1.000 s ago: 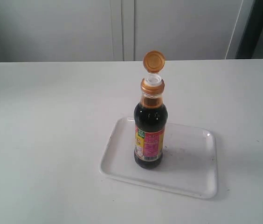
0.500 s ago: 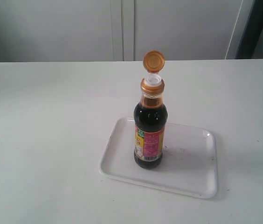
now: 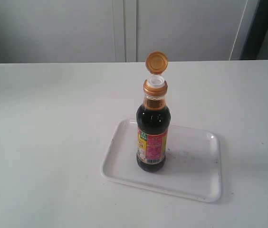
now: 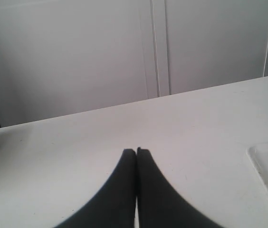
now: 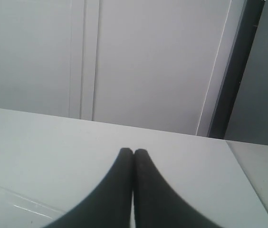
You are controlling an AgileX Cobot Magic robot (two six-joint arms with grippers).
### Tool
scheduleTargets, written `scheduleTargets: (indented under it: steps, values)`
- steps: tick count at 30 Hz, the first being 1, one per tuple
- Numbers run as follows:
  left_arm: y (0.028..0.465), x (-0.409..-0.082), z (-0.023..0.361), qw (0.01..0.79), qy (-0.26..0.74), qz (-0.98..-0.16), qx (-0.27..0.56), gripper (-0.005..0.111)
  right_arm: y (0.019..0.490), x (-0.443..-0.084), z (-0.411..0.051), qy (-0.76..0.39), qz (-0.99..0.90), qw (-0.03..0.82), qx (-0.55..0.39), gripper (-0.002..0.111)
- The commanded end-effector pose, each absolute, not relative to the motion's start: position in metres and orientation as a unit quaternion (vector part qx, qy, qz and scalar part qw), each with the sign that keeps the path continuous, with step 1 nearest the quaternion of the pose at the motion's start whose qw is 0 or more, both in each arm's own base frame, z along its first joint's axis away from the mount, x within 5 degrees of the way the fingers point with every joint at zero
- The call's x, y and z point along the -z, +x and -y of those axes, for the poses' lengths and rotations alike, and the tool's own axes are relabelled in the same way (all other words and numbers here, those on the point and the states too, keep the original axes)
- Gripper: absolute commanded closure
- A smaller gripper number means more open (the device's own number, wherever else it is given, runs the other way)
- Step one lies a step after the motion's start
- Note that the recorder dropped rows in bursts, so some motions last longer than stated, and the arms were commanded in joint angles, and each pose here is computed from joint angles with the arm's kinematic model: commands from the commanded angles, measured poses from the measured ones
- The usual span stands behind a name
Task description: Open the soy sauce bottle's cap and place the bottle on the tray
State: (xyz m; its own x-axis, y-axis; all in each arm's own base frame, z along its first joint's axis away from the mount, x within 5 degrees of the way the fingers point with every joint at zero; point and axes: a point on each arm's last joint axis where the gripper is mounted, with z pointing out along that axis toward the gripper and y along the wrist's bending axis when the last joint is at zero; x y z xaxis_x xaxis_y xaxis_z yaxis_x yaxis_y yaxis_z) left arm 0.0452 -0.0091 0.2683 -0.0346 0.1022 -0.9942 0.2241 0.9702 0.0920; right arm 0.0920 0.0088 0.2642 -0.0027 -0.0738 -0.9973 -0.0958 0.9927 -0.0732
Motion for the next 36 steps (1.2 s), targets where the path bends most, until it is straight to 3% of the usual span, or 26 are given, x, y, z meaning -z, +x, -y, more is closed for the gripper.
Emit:
scheduleTargets:
  steps: [1, 11, 16, 28, 36]
  values:
    - [0.045, -0.267, 0.009, 0.686, 0.108, -0.718, 0.048, 0.107, 0.091, -0.263, -0.008, -0.055, -0.709, 0.703, -0.007, 0.108]
    - [0.044, -0.267, 0.012, 0.681, 0.091, -0.722, 0.087, 0.107, 0.091, -0.263, -0.008, -0.055, -0.709, 0.703, -0.007, 0.108]
    - [0.043, -0.263, 0.015, 0.675, 0.132, -0.723, 0.071, 0.107, 0.091, -0.263, -0.008, -0.055, -0.709, 0.703, -0.007, 0.108]
    - [0.049, -0.216, 0.016, 0.667, 0.126, -0.731, 0.073, 0.107, 0.091, -0.263, -0.008, -0.055, -0.709, 0.703, -0.007, 0.108]
    - [0.052, -0.202, 0.014, 0.653, 0.099, -0.748, 0.061, 0.107, 0.091, -0.263, -0.008, -0.055, -0.709, 0.703, -0.007, 0.108]
